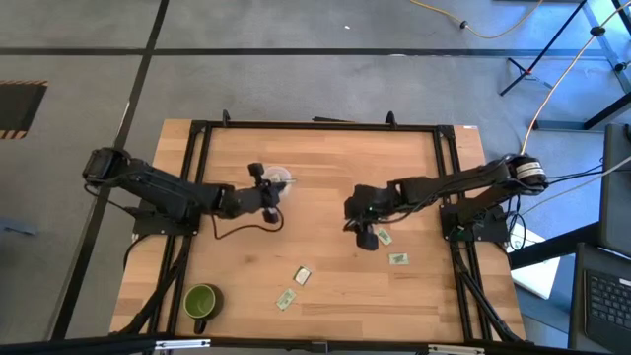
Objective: Pick and place Stevia / Truvia into bins
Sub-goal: Put the green stevia packet into the transparent container, then put the light green stevia packet into the transparent container
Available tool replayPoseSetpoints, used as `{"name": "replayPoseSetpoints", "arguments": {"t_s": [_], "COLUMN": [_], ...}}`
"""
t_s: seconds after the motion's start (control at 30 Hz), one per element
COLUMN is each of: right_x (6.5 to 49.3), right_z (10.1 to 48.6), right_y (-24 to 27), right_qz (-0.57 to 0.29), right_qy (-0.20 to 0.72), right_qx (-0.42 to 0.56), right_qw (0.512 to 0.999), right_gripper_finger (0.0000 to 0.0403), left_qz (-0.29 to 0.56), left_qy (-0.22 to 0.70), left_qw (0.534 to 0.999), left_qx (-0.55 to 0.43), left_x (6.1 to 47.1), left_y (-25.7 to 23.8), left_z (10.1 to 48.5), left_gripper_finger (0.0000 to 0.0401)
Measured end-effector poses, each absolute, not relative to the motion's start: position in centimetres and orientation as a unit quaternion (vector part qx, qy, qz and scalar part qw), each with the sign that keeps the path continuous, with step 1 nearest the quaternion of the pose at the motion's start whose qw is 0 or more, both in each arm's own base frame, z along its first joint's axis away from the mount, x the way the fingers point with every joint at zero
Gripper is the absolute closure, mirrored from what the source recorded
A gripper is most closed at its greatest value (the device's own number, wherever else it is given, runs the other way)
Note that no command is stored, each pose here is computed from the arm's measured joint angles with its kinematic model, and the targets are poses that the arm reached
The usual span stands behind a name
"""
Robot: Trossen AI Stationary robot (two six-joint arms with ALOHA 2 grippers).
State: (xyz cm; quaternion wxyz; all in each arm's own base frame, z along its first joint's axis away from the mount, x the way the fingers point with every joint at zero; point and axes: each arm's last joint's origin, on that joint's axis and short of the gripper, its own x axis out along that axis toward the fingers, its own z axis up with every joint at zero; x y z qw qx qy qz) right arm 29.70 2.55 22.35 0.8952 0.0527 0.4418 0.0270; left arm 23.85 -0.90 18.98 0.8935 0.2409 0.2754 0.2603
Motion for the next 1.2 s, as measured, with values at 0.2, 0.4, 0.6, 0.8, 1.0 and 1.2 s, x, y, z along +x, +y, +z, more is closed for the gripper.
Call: {"name": "replayPoseSetpoints", "arguments": {"t_s": [0.2,0.4,0.6,0.8,1.0,1.2], "right_x": [30.0,30.0,28.6,26.8,25.9,25.2], "right_z": [21.9,21.9,20.5,17.9,16.7,15.8], "right_y": [3.4,3.3,3.9,4.2,4.3,4.2], "right_qz": [0.037,0.023,0.007,-0.044,-0.067,-0.082], "right_qy": [0.443,0.444,0.506,0.543,0.557,0.569], "right_qx": [0.042,0.036,0.053,0.075,0.075,0.082], "right_qw": [0.895,0.895,0.861,0.835,0.824,0.814], "right_gripper_finger": [0.0233,0.0233,0.0233,0.0233,0.0247,0.0287], "left_qz": [0.265,0.265,0.247,0.258,0.301,0.315], "left_qy": [0.344,0.372,0.375,0.372,0.342,0.285], "left_qw": [0.867,0.855,0.859,0.858,0.862,0.893], "left_qx": [0.245,0.247,0.247,0.241,0.222,0.151], "left_x": [23.1,22.6,22.6,22.6,22.3,21.7], "left_y": [0.3,0.6,0.3,0.3,0.3,0.3], "left_z": [17.9,17.4,17.3,17.4,18.2,19.9], "left_gripper_finger": [0.0399,0.0396,0.037,0.0344,0.0342,0.0349]}}
